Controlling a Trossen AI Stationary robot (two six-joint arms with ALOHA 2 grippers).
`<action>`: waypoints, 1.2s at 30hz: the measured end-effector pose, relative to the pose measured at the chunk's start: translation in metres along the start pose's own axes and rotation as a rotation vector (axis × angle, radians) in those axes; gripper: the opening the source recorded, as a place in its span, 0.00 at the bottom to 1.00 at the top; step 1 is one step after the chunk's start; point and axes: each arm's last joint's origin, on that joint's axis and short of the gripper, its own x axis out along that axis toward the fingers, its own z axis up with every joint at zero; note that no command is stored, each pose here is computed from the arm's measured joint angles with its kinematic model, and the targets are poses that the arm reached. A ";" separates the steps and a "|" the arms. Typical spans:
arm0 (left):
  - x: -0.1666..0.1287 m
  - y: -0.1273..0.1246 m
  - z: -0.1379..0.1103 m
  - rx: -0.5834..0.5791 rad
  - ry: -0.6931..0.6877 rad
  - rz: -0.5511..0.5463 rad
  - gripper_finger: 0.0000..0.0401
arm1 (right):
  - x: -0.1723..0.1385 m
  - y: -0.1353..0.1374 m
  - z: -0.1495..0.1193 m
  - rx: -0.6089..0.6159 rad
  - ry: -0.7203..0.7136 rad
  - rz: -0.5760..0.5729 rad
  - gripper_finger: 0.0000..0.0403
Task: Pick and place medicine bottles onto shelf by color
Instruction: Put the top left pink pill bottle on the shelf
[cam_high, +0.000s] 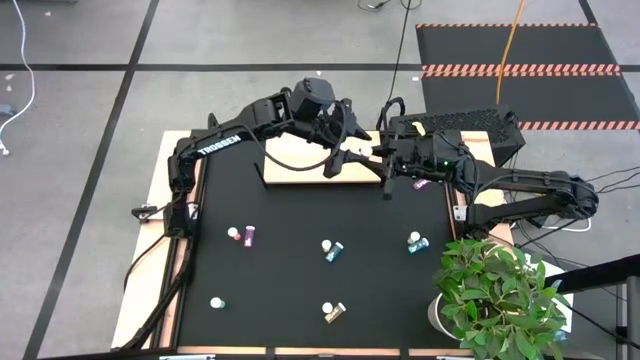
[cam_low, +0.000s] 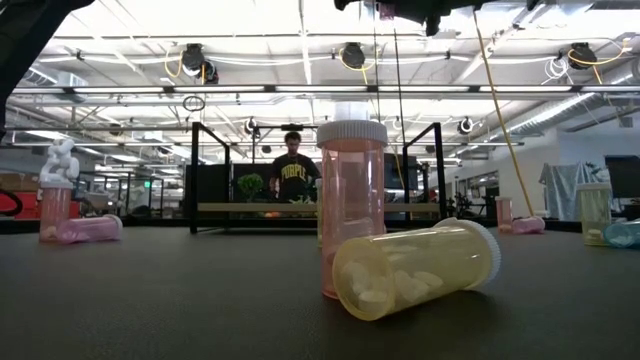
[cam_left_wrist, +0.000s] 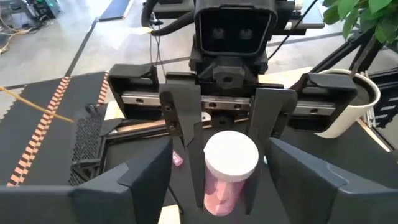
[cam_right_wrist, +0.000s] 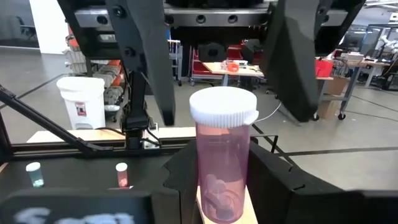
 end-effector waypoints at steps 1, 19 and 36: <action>0.000 0.000 0.000 0.000 -0.003 -0.010 0.58 | 0.000 0.000 0.000 0.000 0.000 0.000 0.28; 0.009 0.005 -0.003 -0.007 -0.029 -0.031 0.36 | 0.000 -0.004 0.000 0.004 -0.003 0.002 0.28; 0.002 0.023 -0.007 -0.054 -0.024 0.038 0.34 | -0.002 -0.022 -0.007 0.069 0.068 -0.094 0.37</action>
